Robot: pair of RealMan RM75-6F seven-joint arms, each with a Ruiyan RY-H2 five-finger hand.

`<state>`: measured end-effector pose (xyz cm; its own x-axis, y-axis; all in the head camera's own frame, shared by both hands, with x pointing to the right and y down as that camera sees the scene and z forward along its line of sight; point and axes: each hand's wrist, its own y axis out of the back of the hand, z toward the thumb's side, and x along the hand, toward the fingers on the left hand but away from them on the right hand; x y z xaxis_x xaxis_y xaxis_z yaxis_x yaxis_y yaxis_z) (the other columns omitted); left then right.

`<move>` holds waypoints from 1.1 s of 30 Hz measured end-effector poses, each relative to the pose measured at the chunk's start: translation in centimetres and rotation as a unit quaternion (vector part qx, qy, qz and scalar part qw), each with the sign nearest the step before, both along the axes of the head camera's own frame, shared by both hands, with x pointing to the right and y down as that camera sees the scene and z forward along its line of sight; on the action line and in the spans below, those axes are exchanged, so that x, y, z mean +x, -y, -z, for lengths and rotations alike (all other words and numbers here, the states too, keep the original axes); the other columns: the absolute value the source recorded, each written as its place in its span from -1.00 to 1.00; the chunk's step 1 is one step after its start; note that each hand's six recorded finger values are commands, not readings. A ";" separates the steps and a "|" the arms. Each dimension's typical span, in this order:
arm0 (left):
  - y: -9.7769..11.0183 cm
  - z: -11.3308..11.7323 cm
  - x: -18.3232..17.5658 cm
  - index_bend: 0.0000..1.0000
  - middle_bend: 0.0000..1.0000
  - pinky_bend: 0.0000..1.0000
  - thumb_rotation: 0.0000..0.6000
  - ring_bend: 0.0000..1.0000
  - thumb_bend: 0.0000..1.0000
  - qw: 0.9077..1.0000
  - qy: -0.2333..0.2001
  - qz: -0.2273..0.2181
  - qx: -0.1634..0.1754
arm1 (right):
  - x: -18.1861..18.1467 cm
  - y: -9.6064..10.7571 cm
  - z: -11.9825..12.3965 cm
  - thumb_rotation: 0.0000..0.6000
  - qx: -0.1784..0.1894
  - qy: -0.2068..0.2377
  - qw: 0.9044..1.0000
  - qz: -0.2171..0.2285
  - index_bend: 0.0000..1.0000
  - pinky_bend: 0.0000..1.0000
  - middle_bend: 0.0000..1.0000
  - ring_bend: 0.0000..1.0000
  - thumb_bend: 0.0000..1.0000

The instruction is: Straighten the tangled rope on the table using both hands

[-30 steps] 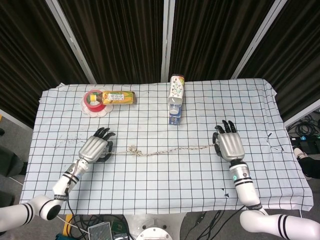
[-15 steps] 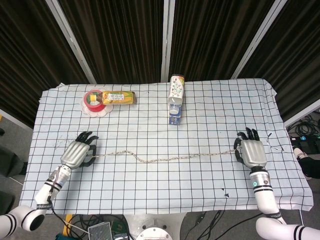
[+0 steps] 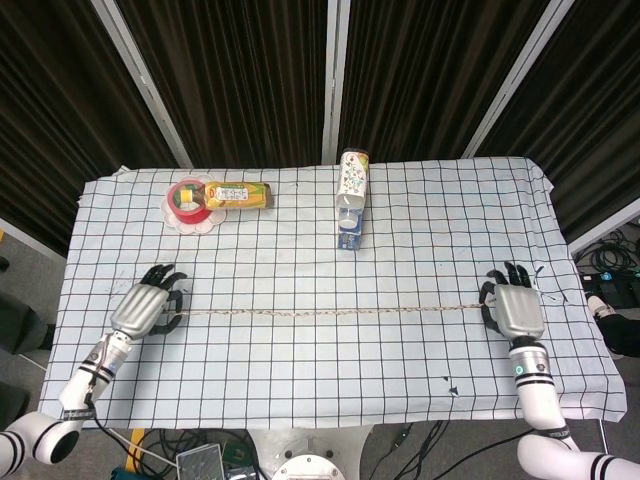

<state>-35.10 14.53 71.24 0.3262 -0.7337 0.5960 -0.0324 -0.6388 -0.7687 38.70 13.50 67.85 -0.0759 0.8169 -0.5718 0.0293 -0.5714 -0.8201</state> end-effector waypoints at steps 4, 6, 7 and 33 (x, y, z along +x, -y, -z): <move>-0.2 -0.5 0.0 0.23 -0.71 -1.00 1.00 -1.00 -0.15 1.000 0.001 -0.001 -0.003 | -0.1 -0.2 -0.7 1.00 -0.003 0.001 1.000 0.000 0.29 -1.00 -0.58 -1.00 0.09; -0.3 -0.8 0.0 0.23 -0.71 -1.00 1.00 -1.00 -0.15 1.000 0.002 0.001 -0.005 | -0.1 -0.3 -1.1 1.00 -0.005 0.002 1.000 -0.001 0.28 -1.00 -0.58 -1.00 0.09; -0.3 -0.9 -0.1 0.23 -0.71 -1.00 1.00 -1.00 -0.15 1.000 0.003 0.002 -0.006 | -0.2 -0.3 -1.3 1.00 -0.006 0.002 1.000 -0.001 0.28 -1.00 -0.59 -1.00 0.09; 0.1 0.3 -1.3 -0.59 -0.81 -1.00 1.00 -1.00 -0.52 0.999 -0.008 0.041 0.012 | 0.3 -0.8 -1.3 1.00 -0.005 0.010 1.000 -0.011 -0.65 -1.00 -0.84 -1.00 -0.57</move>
<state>-36.42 14.41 70.96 0.2737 -0.7720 0.5737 -0.0955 -0.6153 -0.7825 39.00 14.32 69.16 -0.0821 0.8094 -0.5815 0.0576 -0.5787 -0.8135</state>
